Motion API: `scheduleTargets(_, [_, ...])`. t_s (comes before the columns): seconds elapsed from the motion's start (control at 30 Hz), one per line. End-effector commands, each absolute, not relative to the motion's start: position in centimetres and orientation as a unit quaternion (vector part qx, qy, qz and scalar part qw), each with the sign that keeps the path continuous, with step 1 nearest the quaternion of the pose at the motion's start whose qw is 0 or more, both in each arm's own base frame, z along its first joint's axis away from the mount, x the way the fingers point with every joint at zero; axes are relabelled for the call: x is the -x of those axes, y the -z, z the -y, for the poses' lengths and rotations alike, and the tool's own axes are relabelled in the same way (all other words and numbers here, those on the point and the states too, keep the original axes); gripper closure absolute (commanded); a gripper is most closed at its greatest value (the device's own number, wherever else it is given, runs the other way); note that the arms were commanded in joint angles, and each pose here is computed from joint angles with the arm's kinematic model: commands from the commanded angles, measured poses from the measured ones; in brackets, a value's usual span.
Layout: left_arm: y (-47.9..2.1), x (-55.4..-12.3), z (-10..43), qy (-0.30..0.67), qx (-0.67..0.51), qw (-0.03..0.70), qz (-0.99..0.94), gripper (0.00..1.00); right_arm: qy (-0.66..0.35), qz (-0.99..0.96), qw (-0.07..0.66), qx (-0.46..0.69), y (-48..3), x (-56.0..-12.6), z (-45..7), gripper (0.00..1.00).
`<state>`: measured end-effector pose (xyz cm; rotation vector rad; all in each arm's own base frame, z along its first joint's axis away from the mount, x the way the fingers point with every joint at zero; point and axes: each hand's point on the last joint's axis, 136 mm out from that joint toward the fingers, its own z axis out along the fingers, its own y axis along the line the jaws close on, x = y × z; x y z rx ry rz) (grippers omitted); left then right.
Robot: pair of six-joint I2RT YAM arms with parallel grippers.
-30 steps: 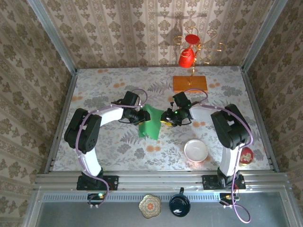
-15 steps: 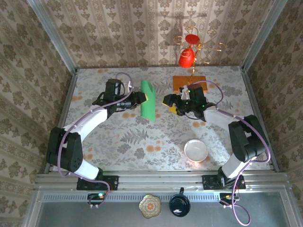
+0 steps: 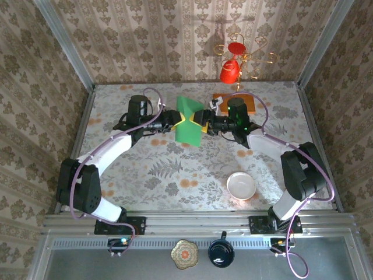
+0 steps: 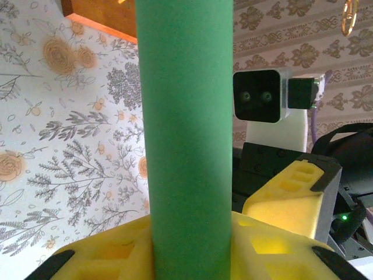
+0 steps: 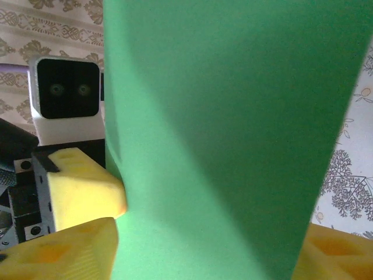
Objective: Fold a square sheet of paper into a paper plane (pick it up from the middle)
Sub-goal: First fold in half a square sheet of paper at the center of the table.
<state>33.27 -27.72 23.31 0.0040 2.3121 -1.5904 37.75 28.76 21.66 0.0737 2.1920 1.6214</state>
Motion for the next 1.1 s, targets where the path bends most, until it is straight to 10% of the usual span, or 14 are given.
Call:
scheduleTargets(0.0, [-23.7, -33.4, 26.8, 0.551, 0.005, 0.176, -0.816, 0.68, -0.588, -0.78, 0.213, -0.018, -22.8, -37.4, -28.3, 0.37])
scheduleTargets(0.53, [-21.2, -33.4, 26.5, 0.535, 0.019, 0.152, -0.831, 0.67, -0.555, -0.808, 0.194, -0.044, -20.8, -37.6, -27.5, 0.85])
scheduleTargets(0.8, [-16.1, -31.8, 27.6, 0.504, 0.025, 0.092, -0.859, 0.6, -0.502, -0.847, 0.167, -0.059, -17.9, -36.5, -26.2, 0.93])
scheduleTargets(1.07, [-14.1, -31.7, 27.3, 0.479, 0.032, 0.09, -0.873, 0.23, -0.446, -0.879, 0.155, -0.069, -17.4, -35.2, -23.9, 0.94])
